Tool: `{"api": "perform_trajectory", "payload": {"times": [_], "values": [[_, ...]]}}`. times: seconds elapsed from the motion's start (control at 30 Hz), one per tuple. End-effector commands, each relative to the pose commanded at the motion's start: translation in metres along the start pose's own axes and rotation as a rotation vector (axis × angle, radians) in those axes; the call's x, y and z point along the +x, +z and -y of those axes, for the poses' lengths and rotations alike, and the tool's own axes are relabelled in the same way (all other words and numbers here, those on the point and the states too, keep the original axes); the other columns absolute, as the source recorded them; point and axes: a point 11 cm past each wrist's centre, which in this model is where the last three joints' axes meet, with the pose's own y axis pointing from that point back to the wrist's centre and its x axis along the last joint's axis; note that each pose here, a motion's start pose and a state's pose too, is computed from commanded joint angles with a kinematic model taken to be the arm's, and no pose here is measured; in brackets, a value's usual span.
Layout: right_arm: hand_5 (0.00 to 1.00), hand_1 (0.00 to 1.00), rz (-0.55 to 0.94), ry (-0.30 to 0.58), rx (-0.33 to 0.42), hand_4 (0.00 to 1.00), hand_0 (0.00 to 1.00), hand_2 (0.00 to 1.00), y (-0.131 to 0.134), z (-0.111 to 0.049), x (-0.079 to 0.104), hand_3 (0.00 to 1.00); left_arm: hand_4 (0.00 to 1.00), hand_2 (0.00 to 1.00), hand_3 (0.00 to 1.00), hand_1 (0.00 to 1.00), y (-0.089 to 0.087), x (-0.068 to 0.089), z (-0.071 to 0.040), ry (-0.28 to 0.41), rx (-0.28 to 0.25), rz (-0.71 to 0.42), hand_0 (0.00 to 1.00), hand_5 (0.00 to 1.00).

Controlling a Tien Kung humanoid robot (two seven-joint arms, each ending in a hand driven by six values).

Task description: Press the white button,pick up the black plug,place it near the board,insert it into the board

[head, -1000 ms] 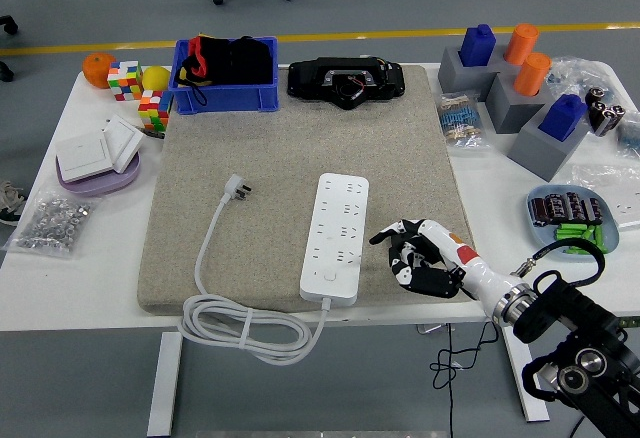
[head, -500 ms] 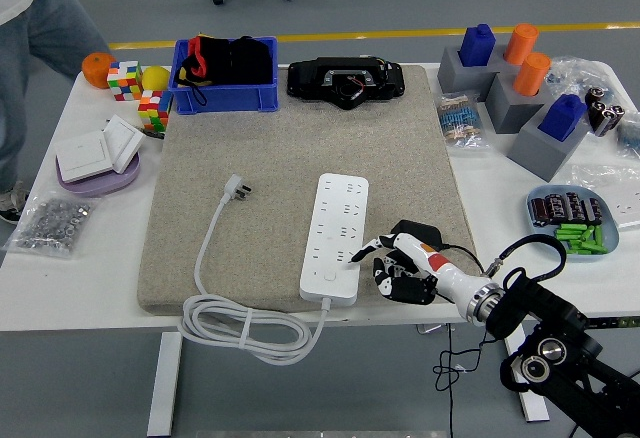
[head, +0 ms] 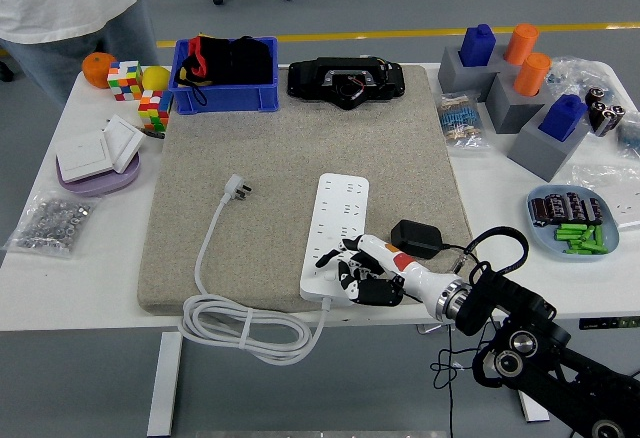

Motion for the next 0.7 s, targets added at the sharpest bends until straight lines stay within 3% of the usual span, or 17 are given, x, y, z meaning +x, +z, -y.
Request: {"api": "perform_trajectory", "payload": {"times": [0.7], "values": [[0.002, 0.002, -0.003, -0.016, -0.052, 0.227, 0.002, 0.137, 0.022, 0.005, -0.006, 0.641, 0.661, 0.668, 0.736, 0.710, -0.001, 0.000, 0.000, -0.001, 0.003, 0.001, 0.773, 0.533]]}}
